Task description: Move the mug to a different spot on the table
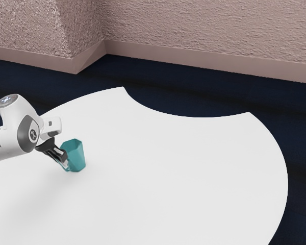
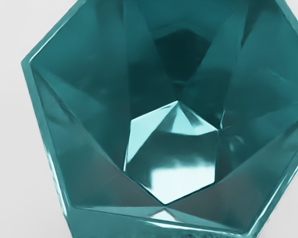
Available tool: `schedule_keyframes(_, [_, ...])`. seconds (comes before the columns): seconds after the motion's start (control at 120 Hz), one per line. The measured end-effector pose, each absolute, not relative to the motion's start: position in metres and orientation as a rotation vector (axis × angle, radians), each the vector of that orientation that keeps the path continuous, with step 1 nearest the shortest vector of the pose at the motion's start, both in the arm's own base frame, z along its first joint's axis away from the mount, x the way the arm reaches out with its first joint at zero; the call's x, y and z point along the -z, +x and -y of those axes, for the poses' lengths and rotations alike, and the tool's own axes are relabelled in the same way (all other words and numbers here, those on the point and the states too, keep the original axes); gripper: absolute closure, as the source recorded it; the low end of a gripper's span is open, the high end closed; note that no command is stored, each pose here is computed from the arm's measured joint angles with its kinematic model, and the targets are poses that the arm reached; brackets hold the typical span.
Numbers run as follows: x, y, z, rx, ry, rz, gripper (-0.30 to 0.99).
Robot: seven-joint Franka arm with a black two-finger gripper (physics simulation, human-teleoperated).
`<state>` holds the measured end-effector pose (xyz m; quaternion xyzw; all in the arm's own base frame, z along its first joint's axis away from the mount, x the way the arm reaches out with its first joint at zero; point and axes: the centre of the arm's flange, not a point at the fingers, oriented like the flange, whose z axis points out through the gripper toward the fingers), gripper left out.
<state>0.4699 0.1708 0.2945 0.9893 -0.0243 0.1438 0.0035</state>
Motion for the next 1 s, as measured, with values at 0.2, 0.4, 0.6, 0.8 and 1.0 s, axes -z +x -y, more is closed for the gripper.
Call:
schedule_keyframes(0.2, [-0.301,0.476,-0.166,-0.475,3.101,0.099,0.59])
schedule_keyframes(0.4, [-0.317,0.483,-0.164,-0.528,3.103,0.121,0.62])
schedule_keyframes(0.6, [-0.332,0.483,-0.162,-0.568,3.103,0.130,0.63])
schedule_keyframes(0.8, [-0.336,0.484,-0.159,-0.588,3.088,0.110,0.65])
schedule_keyframes(1.0, [-0.341,0.487,-0.156,-0.614,3.070,0.080,0.65])
